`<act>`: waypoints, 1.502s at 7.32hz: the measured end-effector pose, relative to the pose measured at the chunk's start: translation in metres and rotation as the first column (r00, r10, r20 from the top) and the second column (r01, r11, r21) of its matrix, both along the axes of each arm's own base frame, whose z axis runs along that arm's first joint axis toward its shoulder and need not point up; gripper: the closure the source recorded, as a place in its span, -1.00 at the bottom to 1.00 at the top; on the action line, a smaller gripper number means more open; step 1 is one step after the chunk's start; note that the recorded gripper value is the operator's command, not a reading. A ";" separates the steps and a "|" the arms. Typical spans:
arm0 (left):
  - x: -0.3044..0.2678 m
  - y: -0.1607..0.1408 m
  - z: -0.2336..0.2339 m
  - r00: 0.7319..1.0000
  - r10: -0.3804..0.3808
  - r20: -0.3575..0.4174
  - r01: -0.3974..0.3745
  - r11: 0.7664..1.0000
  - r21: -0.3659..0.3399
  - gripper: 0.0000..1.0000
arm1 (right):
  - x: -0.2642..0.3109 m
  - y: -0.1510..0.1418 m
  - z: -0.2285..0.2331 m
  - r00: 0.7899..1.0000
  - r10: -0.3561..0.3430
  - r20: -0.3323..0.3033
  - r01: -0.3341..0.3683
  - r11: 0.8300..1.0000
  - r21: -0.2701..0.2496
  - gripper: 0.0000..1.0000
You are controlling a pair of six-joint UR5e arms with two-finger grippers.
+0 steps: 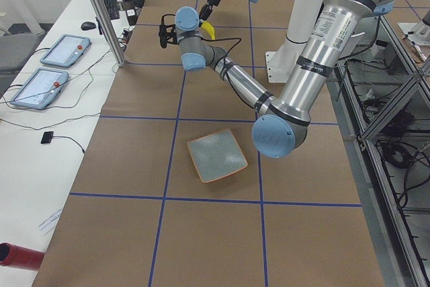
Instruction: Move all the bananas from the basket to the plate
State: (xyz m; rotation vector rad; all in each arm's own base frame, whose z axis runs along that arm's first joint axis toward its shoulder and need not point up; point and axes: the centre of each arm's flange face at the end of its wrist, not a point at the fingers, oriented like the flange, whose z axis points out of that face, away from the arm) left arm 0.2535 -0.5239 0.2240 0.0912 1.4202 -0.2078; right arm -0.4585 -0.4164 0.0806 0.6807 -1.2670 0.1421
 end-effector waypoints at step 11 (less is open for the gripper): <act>0.083 0.041 -0.075 0.984 -0.019 -0.179 0.007 0.998 -0.068 1.00 | -0.027 0.048 -0.030 0.986 -0.004 0.165 -0.009 0.997 0.077 1.00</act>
